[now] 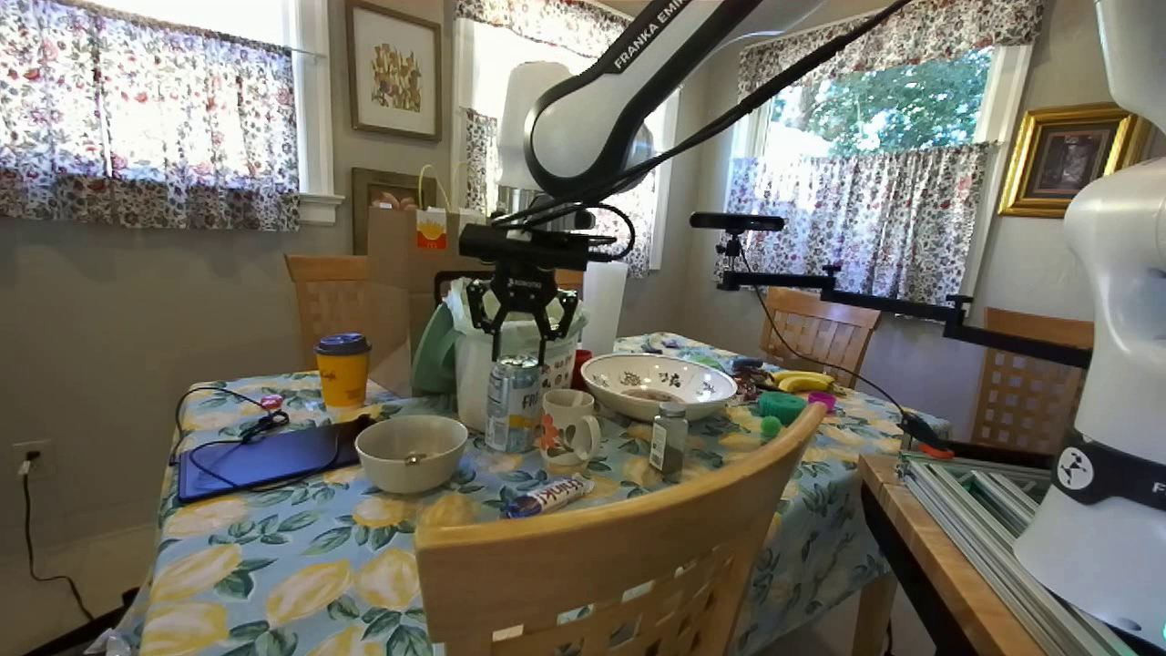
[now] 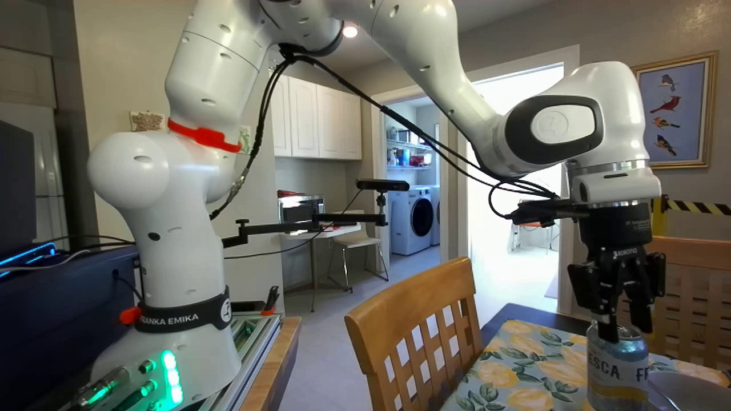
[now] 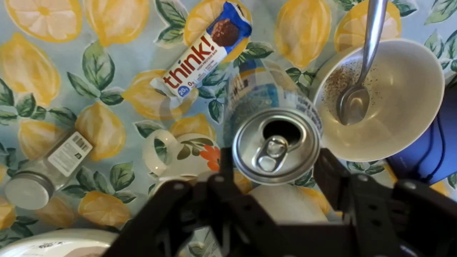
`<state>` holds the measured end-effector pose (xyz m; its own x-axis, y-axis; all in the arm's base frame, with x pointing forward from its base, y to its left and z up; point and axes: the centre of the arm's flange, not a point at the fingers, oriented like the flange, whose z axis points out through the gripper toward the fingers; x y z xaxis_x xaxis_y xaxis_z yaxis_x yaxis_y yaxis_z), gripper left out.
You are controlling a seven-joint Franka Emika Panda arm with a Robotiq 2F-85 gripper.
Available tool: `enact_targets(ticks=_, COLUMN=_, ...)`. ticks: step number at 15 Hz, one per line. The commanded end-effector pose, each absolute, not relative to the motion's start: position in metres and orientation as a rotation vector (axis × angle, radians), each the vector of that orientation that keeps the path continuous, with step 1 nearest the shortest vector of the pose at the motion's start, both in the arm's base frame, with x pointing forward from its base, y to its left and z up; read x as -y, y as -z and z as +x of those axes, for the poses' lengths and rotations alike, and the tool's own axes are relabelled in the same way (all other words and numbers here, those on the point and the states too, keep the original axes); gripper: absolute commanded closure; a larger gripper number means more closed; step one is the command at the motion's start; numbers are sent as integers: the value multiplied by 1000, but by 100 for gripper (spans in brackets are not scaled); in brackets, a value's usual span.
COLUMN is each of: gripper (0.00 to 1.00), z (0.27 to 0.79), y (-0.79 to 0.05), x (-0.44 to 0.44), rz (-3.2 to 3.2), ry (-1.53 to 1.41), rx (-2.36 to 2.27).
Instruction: Move the can to the right
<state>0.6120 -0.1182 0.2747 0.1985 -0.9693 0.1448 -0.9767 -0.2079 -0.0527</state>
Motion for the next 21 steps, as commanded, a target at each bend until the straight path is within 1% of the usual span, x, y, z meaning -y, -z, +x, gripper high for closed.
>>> enact_targets(ticks=1, gripper=66, z=614, y=-256, x=125, rz=2315, ry=-259, rx=2047)
enact_targets(ticks=18, gripper=66, z=629, y=-203, x=127, rz=2262, ry=-220, rx=2121)
enact_targets(ticks=19, gripper=63, z=629, y=-202, x=126, rz=2261, ry=-228, rx=2113)
enact_targets(ticks=20, gripper=34, z=631, y=-201, x=125, rz=2265, ry=-226, rx=2112)
enact_targets(ticks=21, gripper=16, z=632, y=-201, x=124, rz=2269, ry=-226, rx=2109)
